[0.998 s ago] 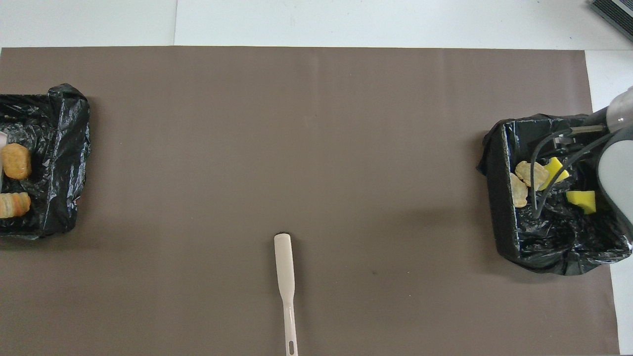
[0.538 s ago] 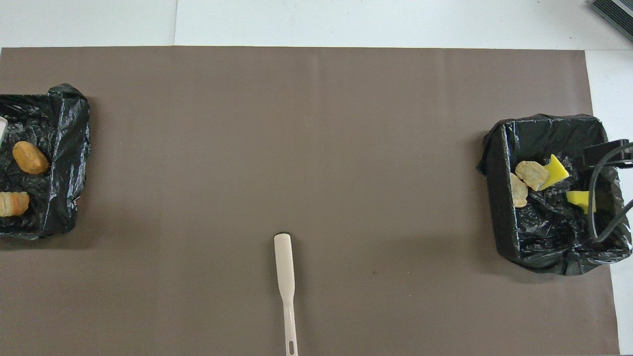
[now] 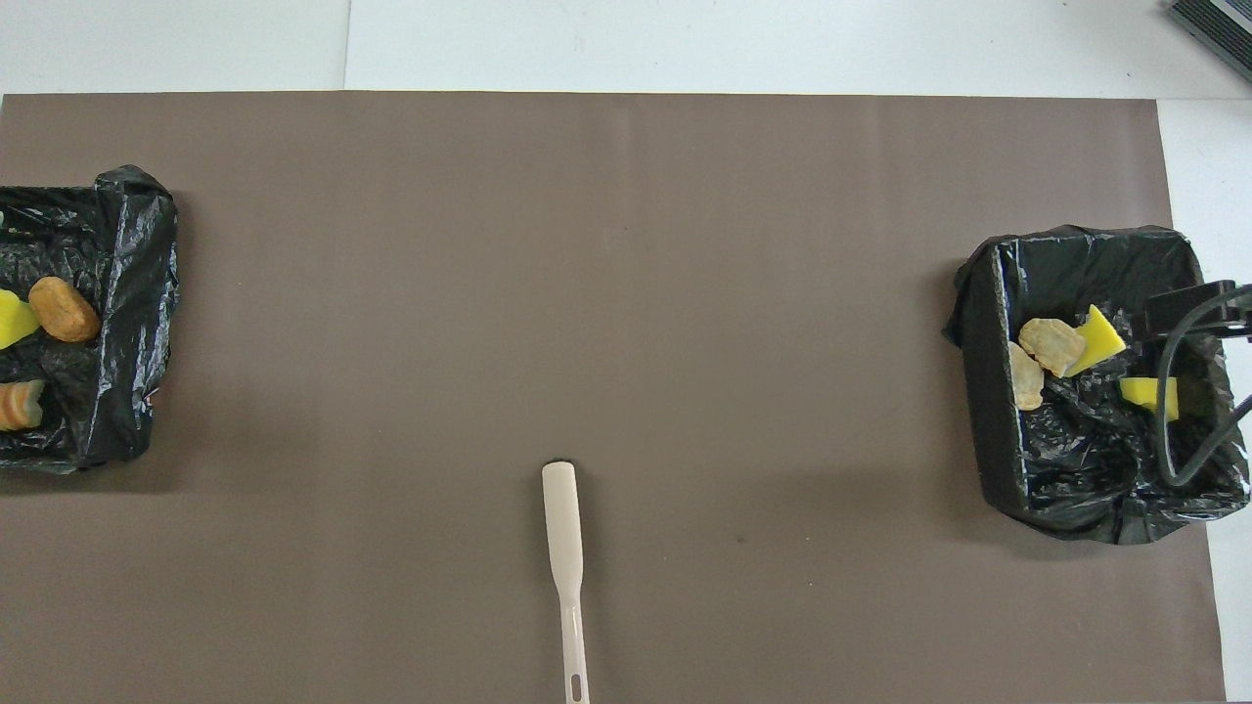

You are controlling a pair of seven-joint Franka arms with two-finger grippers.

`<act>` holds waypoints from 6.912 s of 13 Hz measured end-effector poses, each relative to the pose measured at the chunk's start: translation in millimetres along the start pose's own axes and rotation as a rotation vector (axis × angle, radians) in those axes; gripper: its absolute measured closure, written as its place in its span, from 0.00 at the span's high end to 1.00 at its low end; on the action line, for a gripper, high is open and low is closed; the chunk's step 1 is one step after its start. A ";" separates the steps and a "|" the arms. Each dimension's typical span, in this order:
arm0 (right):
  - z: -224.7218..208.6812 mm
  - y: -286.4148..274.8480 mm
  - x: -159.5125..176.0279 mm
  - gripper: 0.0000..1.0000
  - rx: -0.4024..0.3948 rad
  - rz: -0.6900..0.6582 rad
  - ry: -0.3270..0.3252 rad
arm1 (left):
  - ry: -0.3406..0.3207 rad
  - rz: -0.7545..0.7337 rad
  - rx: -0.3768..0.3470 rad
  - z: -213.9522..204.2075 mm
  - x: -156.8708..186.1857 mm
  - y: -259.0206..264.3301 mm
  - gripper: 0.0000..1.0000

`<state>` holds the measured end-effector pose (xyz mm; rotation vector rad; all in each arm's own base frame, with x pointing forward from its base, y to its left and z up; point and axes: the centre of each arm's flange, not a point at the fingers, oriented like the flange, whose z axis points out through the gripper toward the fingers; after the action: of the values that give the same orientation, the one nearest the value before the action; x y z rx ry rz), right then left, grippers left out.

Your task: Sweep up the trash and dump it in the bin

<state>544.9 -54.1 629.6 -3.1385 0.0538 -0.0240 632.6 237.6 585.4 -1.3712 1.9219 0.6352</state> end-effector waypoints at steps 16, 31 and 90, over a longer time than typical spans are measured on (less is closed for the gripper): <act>0.0 -0.3 0.0 1.00 0.000 -0.001 0.000 | 0.540 -0.663 -0.096 -86.8 -2.3 30.7 0.32; 0.0 -0.3 0.0 1.00 0.000 -0.001 0.000 | 0.712 -1.555 -0.655 -308.7 364.3 -49.5 0.32; 0.0 -0.4 0.0 1.00 0.000 -0.001 0.000 | 0.643 -1.695 -0.737 -252.1 127.0 16.8 1.00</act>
<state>544.9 -53.7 629.6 -3.1385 0.0528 -0.0238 527.6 -16.4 652.0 -3.1373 0.1583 -0.0680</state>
